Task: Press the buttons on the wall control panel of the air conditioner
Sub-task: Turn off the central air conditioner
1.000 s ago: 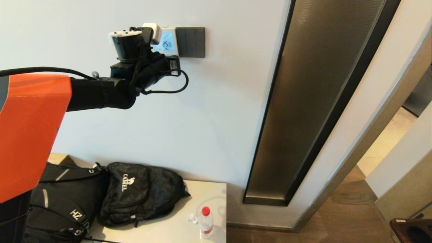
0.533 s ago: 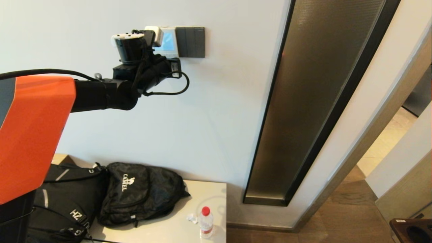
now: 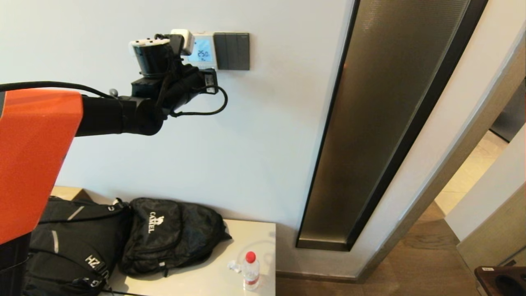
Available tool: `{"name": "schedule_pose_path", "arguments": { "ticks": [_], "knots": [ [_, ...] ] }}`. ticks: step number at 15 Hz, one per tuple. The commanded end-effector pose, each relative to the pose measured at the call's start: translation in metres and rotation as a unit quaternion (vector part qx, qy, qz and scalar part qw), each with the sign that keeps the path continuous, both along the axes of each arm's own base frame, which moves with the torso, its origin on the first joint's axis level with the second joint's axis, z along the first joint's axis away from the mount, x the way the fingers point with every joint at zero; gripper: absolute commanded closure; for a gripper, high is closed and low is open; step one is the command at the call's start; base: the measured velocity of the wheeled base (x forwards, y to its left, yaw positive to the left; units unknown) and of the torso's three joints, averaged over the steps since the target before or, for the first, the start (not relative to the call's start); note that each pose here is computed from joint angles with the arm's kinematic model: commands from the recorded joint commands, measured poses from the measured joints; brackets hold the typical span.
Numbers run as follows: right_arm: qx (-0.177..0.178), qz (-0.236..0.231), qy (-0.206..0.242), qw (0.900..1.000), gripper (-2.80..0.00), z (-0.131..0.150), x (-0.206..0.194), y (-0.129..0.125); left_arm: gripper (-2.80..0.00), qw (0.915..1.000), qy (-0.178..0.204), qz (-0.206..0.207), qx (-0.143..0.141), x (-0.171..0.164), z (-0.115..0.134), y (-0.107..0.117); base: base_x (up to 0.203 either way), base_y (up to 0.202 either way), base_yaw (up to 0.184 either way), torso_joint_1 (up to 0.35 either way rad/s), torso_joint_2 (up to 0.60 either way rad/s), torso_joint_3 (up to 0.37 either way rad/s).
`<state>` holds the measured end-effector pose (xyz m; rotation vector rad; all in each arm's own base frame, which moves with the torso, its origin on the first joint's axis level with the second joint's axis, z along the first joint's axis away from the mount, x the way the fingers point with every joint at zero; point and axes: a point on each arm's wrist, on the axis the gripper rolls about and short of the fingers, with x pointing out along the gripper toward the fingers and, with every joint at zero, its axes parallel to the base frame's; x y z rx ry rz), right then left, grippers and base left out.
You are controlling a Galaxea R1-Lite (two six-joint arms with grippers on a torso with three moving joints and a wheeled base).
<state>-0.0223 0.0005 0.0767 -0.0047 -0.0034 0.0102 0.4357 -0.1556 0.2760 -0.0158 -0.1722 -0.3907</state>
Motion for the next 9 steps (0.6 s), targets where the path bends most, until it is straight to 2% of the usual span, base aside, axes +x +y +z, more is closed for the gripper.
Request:
{"name": "schedule_pose_path", "arguments": {
  "ticks": [1, 4, 9],
  "knots": [
    [0.000, 0.000, 0.000, 1.000, 0.00, 0.000, 0.000, 0.000, 0.00, 0.9998, -0.019, -0.002, -0.006, -0.024, 0.018, 0.007, 0.000, 0.000, 0.000, 0.000, 0.00, 0.000],
    [0.000, 0.000, 0.000, 1.000, 0.00, 0.000, 0.000, 0.000, 0.00, 0.9997, -0.024, -0.007, -0.006, -0.046, 0.028, 0.015, 0.000, 0.000, 0.000, 0.000, 0.00, 0.000],
    [0.000, 0.000, 0.000, 1.000, 0.00, 0.000, 0.000, 0.000, 0.00, 0.9998, -0.018, -0.007, -0.004, -0.022, 0.016, 0.007, 0.000, 0.000, 0.000, 0.000, 0.00, 0.000]
  ]
}}
